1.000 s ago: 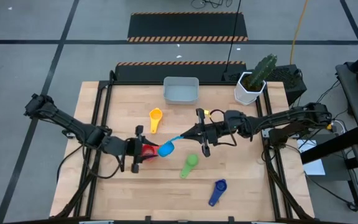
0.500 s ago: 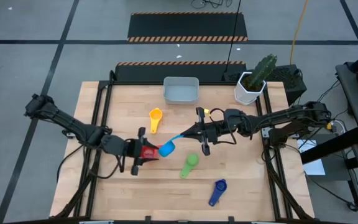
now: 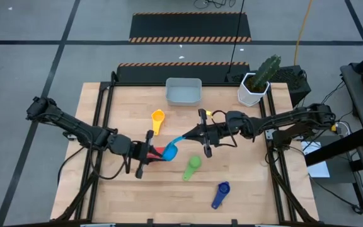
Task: Nest measuring cups in basket
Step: Stack the light blue measuring cup into the red measuring cup
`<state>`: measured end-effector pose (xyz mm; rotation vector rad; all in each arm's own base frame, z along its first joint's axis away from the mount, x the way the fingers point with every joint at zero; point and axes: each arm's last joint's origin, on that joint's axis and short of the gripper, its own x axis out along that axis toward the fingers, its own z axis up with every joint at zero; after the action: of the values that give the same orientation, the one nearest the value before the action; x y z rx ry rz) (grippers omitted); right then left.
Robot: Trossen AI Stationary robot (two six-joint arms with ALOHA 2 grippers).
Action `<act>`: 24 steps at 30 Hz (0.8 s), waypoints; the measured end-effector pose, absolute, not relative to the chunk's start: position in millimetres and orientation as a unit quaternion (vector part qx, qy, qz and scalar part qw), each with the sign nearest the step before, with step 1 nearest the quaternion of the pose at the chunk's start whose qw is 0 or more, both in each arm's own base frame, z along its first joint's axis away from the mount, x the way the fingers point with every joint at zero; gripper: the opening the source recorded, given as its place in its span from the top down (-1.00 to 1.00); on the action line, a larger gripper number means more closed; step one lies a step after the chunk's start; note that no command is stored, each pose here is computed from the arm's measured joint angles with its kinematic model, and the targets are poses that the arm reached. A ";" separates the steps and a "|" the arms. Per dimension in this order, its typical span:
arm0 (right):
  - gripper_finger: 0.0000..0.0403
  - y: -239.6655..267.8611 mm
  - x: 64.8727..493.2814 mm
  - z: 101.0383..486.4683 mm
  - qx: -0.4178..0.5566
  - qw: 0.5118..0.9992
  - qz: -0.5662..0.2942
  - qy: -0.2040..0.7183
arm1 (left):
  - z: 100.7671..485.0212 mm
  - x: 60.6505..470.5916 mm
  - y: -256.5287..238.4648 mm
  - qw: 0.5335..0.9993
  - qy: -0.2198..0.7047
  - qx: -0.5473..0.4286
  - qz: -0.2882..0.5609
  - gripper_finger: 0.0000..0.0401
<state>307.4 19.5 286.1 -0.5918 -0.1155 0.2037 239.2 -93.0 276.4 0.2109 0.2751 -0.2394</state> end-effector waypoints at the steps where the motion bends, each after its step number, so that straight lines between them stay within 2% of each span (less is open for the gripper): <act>1: 0.97 19.5 307.5 285.4 -0.291 0.950 0.100 -0.053 | 275.8 239.3 -92.3 0.977 0.140 0.105 -0.119 0.93; 5: 0.85 19.4 306.7 285.8 -0.285 0.952 0.102 -0.051 | 270.2 237.1 -90.5 0.973 0.171 0.111 -0.105 0.90; 9: 0.67 19.4 307.3 280.1 -0.285 0.955 0.077 -0.014 | 266.8 231.1 -84.7 0.969 0.208 0.110 -0.076 0.96; 16: 0.37 30.2 307.1 277.6 -0.358 0.933 0.013 0.034 | 264.4 224.2 -82.2 0.961 0.240 0.099 -0.092 0.93; 24: 0.29 39.0 309.6 275.9 -0.367 0.930 0.027 0.020 | 262.5 225.0 -84.6 0.956 0.243 0.104 -0.128 0.92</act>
<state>309.6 39.0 275.9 -0.7513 0.0414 0.0556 225.0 -84.6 262.5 0.2108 0.4926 -0.2592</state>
